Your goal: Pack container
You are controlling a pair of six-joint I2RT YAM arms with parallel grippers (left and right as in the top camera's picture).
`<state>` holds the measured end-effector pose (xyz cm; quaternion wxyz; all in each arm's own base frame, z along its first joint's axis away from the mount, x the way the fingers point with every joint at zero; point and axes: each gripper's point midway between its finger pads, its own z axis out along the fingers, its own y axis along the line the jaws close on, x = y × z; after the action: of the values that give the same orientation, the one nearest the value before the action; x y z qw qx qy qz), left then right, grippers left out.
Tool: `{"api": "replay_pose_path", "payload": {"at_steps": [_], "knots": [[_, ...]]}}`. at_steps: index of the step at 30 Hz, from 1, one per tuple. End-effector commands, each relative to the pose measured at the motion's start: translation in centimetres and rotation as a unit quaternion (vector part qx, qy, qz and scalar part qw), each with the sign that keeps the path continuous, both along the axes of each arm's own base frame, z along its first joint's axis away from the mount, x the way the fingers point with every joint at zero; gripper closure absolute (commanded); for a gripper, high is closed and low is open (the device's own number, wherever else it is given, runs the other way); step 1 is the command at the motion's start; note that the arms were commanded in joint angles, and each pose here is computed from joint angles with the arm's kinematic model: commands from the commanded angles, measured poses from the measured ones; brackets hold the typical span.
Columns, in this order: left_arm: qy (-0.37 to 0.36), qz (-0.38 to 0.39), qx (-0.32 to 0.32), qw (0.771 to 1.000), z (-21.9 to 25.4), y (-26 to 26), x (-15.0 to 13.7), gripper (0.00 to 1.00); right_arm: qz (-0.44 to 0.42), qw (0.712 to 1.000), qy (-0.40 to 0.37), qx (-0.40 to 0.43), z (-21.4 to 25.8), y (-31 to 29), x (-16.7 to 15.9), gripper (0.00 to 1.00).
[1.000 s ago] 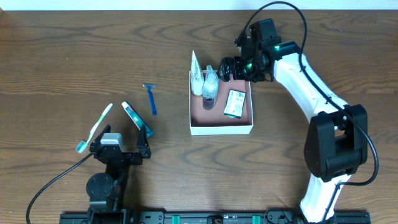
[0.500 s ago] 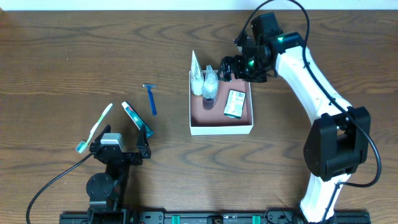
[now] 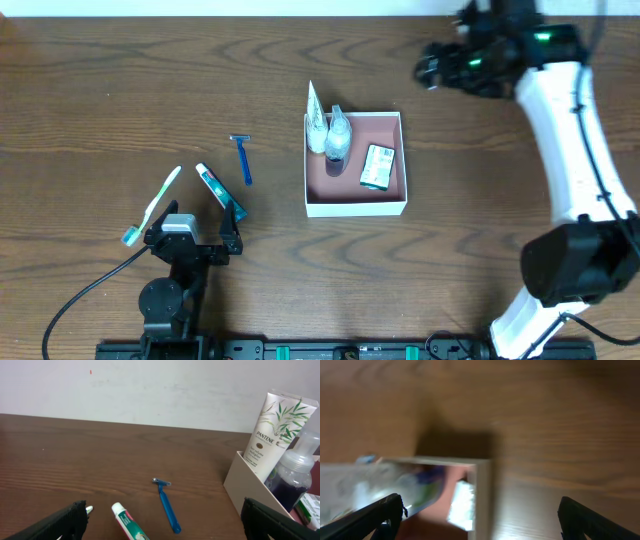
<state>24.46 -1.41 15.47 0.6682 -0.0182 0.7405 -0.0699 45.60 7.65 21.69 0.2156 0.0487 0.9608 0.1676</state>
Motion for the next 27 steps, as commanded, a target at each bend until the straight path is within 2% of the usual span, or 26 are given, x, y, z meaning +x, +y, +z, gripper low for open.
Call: {"api": "replay_pose_path", "payload": {"at_steps": [1,8,17,23,27], "knots": [[0.024,-0.006,-0.002,1.0,-1.6,-0.2,-0.1,0.02,-0.064,0.998,-0.001,-0.016,0.4,-5.1,0.4,0.01],[0.022,-0.006,-0.002,1.0,-1.5,-0.2,-0.1,0.02,-0.153,0.987,0.045,-0.013,-0.6,-12.9,-1.8,0.01],[0.022,-0.007,-0.009,1.0,-1.4,-0.2,-0.1,0.02,-0.203,0.978,0.054,-0.01,-0.7,-17.3,-2.9,0.01],[0.009,-0.023,-0.046,0.999,2.5,-0.9,-0.6,0.02,-0.205,0.977,0.054,-0.01,-0.7,-17.4,-2.9,0.01],[0.048,-0.022,-0.048,0.997,5.8,-0.9,-0.7,0.02,-0.204,0.977,0.054,-0.01,-0.7,-17.4,-2.9,0.01]]}}
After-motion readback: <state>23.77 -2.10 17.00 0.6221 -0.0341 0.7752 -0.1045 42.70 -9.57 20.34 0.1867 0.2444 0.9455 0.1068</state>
